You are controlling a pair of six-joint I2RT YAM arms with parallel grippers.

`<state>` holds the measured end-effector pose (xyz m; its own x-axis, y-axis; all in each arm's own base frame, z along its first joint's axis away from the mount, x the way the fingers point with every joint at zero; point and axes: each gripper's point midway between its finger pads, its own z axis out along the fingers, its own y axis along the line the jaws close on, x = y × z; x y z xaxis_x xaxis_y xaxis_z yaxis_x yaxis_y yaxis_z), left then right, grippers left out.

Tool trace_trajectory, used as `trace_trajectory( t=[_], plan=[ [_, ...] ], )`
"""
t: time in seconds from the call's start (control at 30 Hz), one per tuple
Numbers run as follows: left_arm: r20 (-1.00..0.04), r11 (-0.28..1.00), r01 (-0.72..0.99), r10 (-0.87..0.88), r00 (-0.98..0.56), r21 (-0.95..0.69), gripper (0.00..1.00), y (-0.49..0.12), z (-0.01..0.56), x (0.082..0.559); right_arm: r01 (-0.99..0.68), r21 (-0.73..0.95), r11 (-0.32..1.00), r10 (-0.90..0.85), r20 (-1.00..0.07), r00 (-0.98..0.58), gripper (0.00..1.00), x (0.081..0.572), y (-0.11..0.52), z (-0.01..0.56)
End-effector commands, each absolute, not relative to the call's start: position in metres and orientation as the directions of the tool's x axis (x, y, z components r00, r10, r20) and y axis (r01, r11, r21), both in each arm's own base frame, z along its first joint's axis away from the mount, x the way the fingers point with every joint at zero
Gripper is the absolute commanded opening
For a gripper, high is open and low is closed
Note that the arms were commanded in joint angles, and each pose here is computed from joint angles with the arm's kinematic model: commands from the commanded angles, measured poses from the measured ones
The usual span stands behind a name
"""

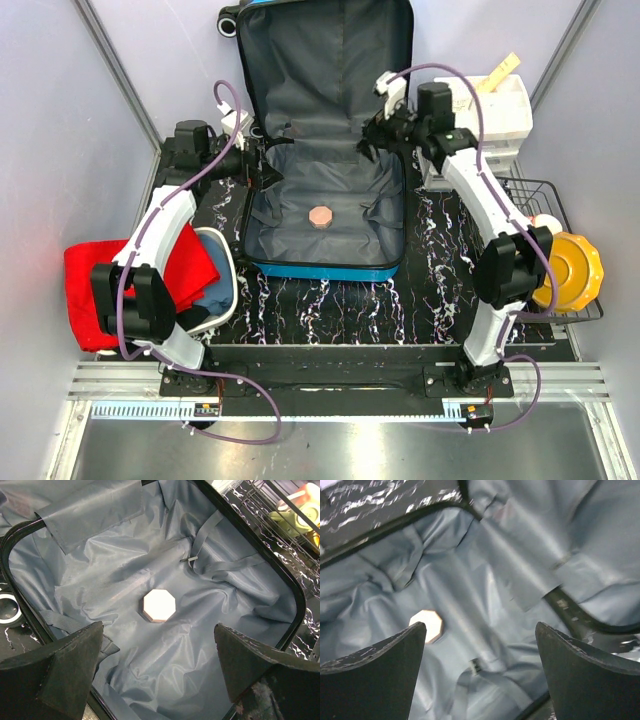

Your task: Open, take out, and arrange the luggage

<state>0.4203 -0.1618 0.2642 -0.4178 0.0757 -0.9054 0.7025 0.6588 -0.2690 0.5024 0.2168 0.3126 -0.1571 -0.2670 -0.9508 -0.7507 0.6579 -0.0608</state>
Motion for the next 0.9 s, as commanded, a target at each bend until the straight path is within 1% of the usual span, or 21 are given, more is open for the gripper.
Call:
trace_trajectory(
  t=[0.0,0.03,0.13,0.2,0.33,0.5,0.63,0.87],
  plan=[
    [-0.94,0.671,0.707,0.047,-0.339,-0.221,0.97,-0.157,0.296,0.415,-0.821,-0.039,0.569,-0.34,-0.921,-0.192,1.0,0.477,0.254,0.271],
    [-0.939,0.676,0.702,0.043,-0.342,-0.225,0.97,-0.155,0.294,0.415,-0.843,-0.015,0.538,-0.372,-0.901,-0.221,0.99,0.468,0.273,0.252],
    [-0.937,0.692,0.684,0.032,-0.349,-0.231,0.97,-0.15,0.294,0.414,-0.855,0.042,0.517,-0.426,-0.854,-0.3,1.0,0.458,0.3,0.216],
    [-0.931,0.704,0.67,0.031,-0.363,-0.237,0.99,-0.147,0.292,0.414,-0.846,0.084,0.526,-0.435,-0.828,-0.352,1.0,0.455,0.31,0.198],
    [-0.914,0.735,0.629,0.032,-0.404,-0.252,0.99,-0.14,0.287,0.417,-0.825,0.105,0.555,-0.476,-0.773,-0.419,1.0,0.459,0.329,0.155],
    [-0.908,0.741,0.61,0.004,-0.419,-0.279,0.99,-0.136,0.287,0.415,-0.825,0.082,0.56,-0.529,-0.731,-0.432,1.0,0.454,0.344,0.122],
    [-0.911,0.734,0.621,0.006,-0.411,-0.276,0.99,-0.138,0.289,0.411,-0.801,0.055,0.596,-0.555,-0.693,-0.46,1.0,0.464,0.342,0.095],
    [-0.915,0.723,0.634,0.006,-0.403,-0.274,0.99,-0.138,0.288,0.408,-0.793,0.082,0.603,-0.558,-0.668,-0.493,1.0,0.465,0.346,0.072]
  ],
)
